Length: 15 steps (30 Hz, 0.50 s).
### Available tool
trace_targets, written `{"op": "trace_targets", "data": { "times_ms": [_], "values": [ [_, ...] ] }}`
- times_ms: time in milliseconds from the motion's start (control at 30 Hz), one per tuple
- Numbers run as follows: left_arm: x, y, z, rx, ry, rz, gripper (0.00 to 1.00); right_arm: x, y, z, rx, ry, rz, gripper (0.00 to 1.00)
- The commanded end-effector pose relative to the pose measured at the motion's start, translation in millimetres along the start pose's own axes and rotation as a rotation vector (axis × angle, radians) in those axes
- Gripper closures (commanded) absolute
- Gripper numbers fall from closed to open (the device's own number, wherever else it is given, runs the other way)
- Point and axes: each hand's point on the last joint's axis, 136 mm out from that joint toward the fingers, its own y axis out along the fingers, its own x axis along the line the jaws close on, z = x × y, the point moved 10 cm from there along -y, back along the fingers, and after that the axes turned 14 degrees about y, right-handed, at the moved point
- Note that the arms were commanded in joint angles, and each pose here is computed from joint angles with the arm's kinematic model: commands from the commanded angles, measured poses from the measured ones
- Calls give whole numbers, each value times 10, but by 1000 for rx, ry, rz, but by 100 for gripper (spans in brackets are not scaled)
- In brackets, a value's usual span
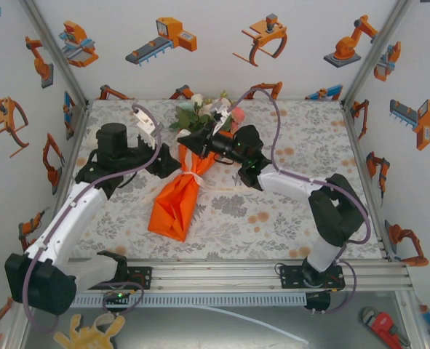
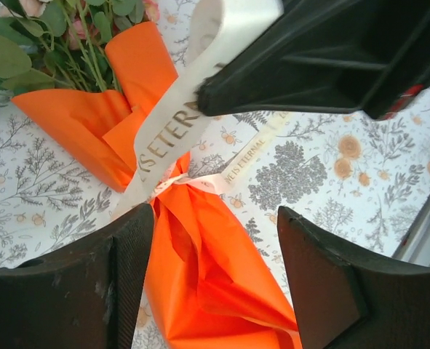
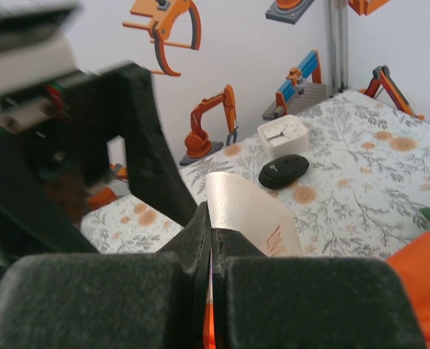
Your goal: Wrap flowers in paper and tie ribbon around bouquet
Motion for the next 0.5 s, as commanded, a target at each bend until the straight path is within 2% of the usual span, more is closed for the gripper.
{"op": "trace_targets", "data": {
  "times_ms": [0, 67, 200, 467],
  "values": [
    [96, -7, -173, -123, 116, -80, 35, 296, -12, -322, -88, -25, -82, 100],
    [135, 5, -191, -147, 132, -116, 35, 338, -26, -338, -84, -22, -88, 100],
    [166, 21, -273, -166, 144, -104, 35, 412, -30, -340, -65, 1, -113, 100],
    [252, 32, -325, -152, 163, -179, 35, 480, -55, -329, -63, 27, -117, 100]
  ]
}}
